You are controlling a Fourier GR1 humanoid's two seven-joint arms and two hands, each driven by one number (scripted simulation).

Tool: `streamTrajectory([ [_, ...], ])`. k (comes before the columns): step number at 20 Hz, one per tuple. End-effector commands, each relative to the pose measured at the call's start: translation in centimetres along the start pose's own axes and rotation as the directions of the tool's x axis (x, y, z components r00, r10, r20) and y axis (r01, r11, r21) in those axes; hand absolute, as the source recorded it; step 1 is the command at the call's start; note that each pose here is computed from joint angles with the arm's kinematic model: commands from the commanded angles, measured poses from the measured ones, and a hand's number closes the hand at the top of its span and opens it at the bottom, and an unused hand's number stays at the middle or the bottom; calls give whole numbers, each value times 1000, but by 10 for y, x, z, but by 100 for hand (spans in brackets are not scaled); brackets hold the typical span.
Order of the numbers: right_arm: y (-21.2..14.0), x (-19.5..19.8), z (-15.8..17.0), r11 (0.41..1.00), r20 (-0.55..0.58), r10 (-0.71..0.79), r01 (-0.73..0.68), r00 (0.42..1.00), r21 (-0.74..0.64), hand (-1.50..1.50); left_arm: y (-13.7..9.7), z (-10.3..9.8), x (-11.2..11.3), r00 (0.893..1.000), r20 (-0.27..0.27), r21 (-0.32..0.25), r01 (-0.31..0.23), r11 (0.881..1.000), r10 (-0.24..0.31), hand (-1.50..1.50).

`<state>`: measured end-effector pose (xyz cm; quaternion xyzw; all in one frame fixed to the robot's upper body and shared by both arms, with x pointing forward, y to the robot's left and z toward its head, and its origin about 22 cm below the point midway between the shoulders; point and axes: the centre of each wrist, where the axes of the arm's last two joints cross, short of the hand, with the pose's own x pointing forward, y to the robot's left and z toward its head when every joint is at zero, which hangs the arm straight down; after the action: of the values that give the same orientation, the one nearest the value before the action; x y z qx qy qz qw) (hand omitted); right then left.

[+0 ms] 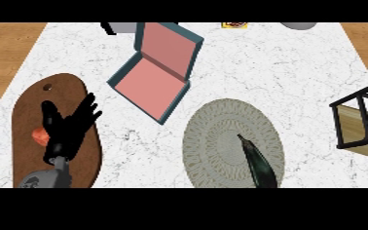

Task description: Pick the cupcake from the placemat and place it in the tiered shelf

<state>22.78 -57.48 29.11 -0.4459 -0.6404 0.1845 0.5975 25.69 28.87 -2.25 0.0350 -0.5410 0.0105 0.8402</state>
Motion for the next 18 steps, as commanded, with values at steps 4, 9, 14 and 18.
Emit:
streamTrajectory([
  [4,-22,-2,1,996,16,85,-86,996,33,150,4,1,-3,999,-35,13,-18,1000,19,0],
  [9,-10,-7,-10,965,-82,-245,235,966,-116,-150,5,2,-23,1000,-26,3,-8,1000,9,0],
  [14,-17,-5,-12,890,-60,-444,432,894,-142,-150,-1,4,-11,999,-32,27,-15,1000,16,0],
  [18,-28,-8,-12,829,-65,-549,533,833,-169,-150,9,-1,1,1000,-13,33,2,999,-1,0],
])
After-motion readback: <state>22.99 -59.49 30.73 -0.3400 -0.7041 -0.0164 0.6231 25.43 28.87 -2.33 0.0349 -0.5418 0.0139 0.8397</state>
